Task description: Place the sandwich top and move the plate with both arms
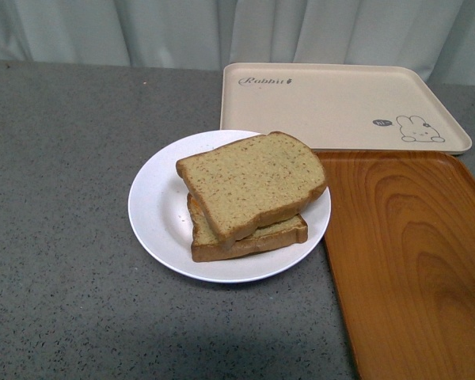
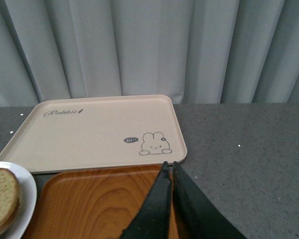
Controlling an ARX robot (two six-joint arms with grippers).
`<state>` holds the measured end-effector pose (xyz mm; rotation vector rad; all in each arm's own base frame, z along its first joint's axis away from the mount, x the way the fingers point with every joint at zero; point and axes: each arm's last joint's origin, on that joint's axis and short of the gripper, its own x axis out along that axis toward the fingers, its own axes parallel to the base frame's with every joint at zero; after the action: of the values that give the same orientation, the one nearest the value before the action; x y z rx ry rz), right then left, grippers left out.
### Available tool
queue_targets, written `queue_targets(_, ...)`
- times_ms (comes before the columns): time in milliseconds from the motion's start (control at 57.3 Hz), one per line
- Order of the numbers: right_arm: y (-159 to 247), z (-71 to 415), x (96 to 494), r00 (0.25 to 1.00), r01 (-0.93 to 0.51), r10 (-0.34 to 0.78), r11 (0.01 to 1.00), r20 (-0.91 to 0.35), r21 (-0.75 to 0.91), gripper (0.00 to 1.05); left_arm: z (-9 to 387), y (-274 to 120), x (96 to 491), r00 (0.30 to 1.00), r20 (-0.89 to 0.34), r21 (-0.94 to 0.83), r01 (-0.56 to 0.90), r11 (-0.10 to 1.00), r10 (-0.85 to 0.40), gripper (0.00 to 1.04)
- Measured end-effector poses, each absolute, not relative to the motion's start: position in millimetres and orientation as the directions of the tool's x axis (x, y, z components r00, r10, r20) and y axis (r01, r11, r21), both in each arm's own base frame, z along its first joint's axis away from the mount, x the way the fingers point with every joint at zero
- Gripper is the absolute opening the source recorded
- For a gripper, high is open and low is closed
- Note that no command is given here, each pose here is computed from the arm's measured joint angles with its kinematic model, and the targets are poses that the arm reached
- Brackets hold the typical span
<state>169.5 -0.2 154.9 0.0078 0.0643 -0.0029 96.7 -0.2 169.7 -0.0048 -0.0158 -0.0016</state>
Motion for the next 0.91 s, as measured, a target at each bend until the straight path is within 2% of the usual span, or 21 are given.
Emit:
queue_targets(140, 0.0, 156.1, 138.3, 0.997, 0.0, 0.001, 1.0, -0.08, 0.004, 0.01, 169.7, -0.2, 96.7, 1.0, 0.016, -0.004, 0.002, 1.0, -0.002, 0.98)
queue_targets(331, 0.1, 163.6, 101.2, 1.0, -0.002, 0.002, 1.0, -0.026, 0.004, 0.01, 169.7, -0.2, 96.7, 1.0, 0.016, -0.004, 0.002, 1.0, -0.002, 0.98)
queue_targets(907, 0.0, 165.3, 97.7, 1.0, -0.001, 0.001, 1.0, 0.002, 0.004, 0.01, 169.7, -0.2, 96.7, 1.0, 0.016, -0.004, 0.002, 1.0, -0.002, 0.98)
